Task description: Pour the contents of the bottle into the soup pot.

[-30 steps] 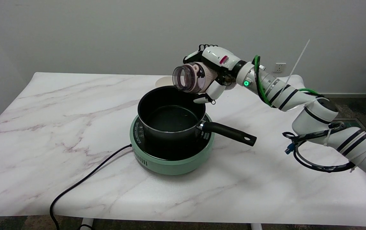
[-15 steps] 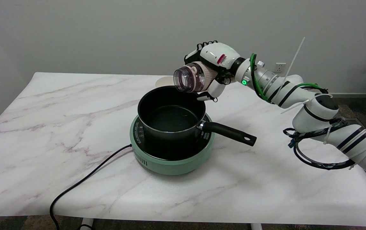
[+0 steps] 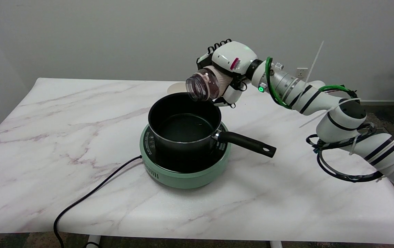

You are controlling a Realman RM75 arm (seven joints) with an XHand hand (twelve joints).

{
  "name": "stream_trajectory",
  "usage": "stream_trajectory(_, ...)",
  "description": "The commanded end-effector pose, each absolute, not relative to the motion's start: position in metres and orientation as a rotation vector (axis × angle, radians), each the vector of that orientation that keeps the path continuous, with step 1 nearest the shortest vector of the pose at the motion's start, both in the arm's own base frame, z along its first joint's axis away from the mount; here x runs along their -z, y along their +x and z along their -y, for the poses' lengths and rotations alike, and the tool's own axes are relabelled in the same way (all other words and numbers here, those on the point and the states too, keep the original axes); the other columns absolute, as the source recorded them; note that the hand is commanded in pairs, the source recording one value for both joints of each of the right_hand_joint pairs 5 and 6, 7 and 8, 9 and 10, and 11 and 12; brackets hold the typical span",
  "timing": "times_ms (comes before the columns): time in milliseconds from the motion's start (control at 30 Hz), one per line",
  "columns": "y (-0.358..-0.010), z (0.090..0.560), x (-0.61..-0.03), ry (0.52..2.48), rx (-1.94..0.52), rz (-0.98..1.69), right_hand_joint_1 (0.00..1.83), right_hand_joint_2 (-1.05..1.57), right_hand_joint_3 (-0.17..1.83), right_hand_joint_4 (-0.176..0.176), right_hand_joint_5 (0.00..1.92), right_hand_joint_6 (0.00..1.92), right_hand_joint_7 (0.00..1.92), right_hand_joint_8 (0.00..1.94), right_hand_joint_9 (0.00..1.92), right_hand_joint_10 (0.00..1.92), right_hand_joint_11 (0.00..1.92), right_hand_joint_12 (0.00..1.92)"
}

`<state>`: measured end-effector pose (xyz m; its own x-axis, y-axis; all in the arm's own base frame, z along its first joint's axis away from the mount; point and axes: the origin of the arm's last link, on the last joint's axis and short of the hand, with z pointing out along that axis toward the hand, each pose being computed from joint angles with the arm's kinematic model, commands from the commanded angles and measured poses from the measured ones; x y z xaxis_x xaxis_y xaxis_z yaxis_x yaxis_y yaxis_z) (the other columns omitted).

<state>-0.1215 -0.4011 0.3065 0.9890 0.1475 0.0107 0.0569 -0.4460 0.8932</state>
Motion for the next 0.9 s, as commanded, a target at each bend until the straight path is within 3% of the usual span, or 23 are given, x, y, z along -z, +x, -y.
stream_trajectory(33, -0.113, 0.388, -0.294, 2.056, 0.023, -0.351, 1.45, 1.25, 0.69, 0.000, 1.92, 1.92, 1.92, 1.92, 1.39, 1.39, 1.25, 1.25)
stream_trajectory(500, -0.095, 0.381, -0.286, 2.069, 0.105, -0.538, 1.41, 1.29, 0.63, 0.000, 1.92, 1.92, 1.92, 1.92, 1.37, 1.37, 1.25, 1.25)
stream_trajectory(900, -0.099, 0.391, -0.282, 2.090, 0.191, -0.567, 1.42, 1.25, 0.68, 0.000, 1.92, 1.92, 1.92, 1.92, 1.34, 1.34, 1.24, 1.24)
